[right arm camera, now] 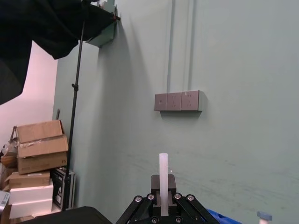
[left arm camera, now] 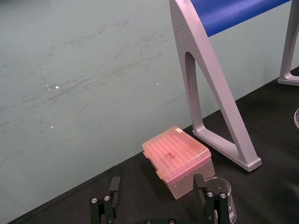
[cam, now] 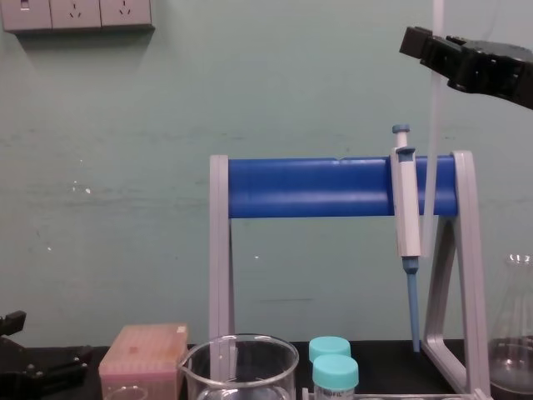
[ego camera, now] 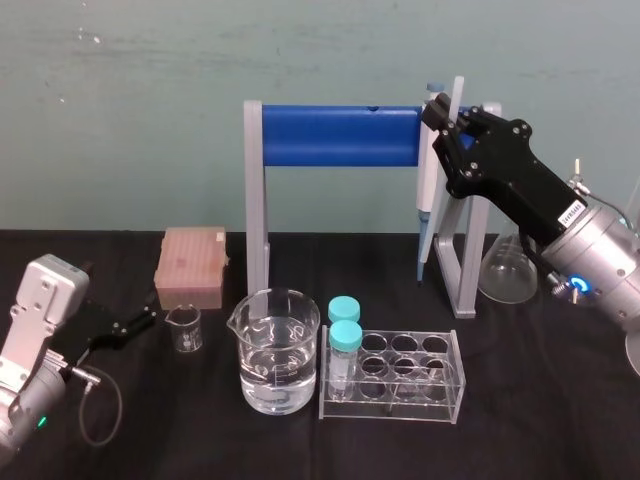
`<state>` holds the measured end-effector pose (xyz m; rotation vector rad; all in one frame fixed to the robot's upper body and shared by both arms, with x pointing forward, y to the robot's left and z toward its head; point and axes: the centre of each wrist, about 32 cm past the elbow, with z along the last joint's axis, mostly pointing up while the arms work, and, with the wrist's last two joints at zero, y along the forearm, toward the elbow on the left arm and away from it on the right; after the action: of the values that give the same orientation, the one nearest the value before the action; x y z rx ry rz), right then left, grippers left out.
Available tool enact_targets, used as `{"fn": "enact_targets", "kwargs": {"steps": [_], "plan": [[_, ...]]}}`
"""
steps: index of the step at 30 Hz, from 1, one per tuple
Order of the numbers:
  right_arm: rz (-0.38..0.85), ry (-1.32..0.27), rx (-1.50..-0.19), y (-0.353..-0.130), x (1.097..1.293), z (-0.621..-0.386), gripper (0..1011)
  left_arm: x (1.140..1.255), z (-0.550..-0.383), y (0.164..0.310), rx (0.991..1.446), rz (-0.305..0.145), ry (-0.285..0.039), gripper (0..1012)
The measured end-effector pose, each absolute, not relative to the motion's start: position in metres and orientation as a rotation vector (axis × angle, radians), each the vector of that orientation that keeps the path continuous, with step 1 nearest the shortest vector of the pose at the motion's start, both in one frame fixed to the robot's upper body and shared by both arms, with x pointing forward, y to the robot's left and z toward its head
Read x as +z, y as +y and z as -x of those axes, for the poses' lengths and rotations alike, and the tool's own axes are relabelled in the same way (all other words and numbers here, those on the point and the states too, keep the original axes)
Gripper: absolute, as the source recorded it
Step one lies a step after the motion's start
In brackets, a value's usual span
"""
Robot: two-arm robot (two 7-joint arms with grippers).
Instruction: Pick up the stirring rod with one hand, then place it down.
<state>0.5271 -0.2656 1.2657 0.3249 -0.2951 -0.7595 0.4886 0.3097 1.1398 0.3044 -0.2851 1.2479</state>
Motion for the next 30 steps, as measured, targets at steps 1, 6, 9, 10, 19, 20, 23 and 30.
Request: {"fn": "enact_targets", "kwargs": {"steps": [1, 6, 9, 10, 19, 20, 23, 30], "plan": [[-0.324, -0.295, -0.759, -0.2657, 1.2655, -0.5269, 70, 1.1398, -0.4886, 0.3097, 1.248, -0.304, -0.285, 1000], [-0.321, -0.293, -0.759, -0.2661, 1.2644, -0.5254, 70, 1.1398, -0.4886, 0.3097, 1.248, -0.304, -0.285, 1000], [-0.319, -0.292, -0.758, -0.2658, 1.2642, -0.5245, 70, 1.1398, -0.4886, 0.3097, 1.248, -0.304, -0.285, 1000], [-0.319, -0.292, -0.758, -0.2657, 1.2642, -0.5244, 70, 1.1398, -0.4886, 0.3097, 1.248, -0.304, -0.285, 1000], [-0.313, -0.290, -0.756, -0.2653, 1.2635, -0.5231, 70, 1.1398, -0.4886, 0.3097, 1.248, -0.304, -0.285, 1000], [-0.313, -0.290, -0.755, -0.2652, 1.2634, -0.5230, 70, 1.1398, -0.4886, 0.3097, 1.248, -0.305, -0.285, 1000], [-0.312, -0.290, -0.754, -0.2649, 1.2633, -0.5230, 70, 1.1398, -0.4886, 0.3097, 1.248, -0.304, -0.285, 1000], [-0.309, -0.289, -0.753, -0.2647, 1.2631, -0.5230, 70, 1.1398, -0.4886, 0.3097, 1.248, -0.304, -0.285, 1000]]}}
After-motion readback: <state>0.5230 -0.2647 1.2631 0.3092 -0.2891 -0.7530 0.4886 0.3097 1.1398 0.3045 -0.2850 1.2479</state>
